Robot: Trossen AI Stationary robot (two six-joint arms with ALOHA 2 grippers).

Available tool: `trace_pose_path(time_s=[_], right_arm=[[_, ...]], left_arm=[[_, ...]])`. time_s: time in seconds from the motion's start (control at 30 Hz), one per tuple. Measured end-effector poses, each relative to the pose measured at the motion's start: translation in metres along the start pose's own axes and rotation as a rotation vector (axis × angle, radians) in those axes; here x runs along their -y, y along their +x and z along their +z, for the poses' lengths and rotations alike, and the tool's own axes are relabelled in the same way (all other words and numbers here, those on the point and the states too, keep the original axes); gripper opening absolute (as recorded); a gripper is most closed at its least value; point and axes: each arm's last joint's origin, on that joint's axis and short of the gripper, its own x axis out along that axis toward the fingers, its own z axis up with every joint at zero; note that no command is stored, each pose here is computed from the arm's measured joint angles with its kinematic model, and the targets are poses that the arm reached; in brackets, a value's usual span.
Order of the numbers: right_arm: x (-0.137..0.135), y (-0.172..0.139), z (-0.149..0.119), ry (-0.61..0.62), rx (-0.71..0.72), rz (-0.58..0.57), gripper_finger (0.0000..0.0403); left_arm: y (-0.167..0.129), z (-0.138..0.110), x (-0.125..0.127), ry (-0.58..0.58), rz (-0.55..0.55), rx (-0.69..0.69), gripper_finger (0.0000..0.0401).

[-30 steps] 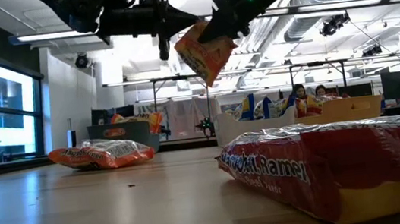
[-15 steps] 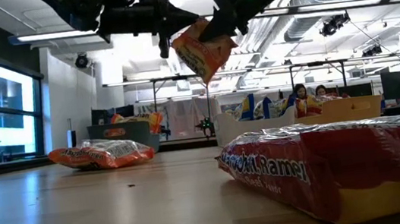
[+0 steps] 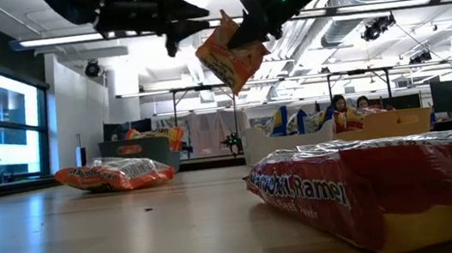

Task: Sort Maruchan noodles
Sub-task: Put the right orange noodle pack into the blue bin

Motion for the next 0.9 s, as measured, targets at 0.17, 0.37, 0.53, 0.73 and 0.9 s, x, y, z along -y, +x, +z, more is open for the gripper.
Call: trace_pose_path(time_s=[0.17,0.37,0.53,0.73,0.9], right_arm=[[0.012,-0.010,0.005,0.009,0.020,-0.035,0.0086],[0.022,-0.024,-0.001,0.023,0.124,-0.079,0.0085],[0.023,-0.035,-0.015,0.057,0.458,-0.034,0.0085],[0.021,-0.054,-0.017,0.045,0.904,0.078,0.0085],[0.019,-0.065,0.000,-0.015,1.067,0.151,0.0085]], left_arm=[[-0.021,-0.004,0.010,0.125,0.091,-0.029,0.0150],[-0.041,-0.042,0.013,0.176,0.110,0.090,0.0158],[-0.057,-0.075,0.014,0.179,0.046,0.311,0.0158],[-0.060,-0.069,0.017,0.187,-0.046,0.549,0.0159],[-0.043,-0.041,0.016,0.230,-0.082,0.612,0.0181]])
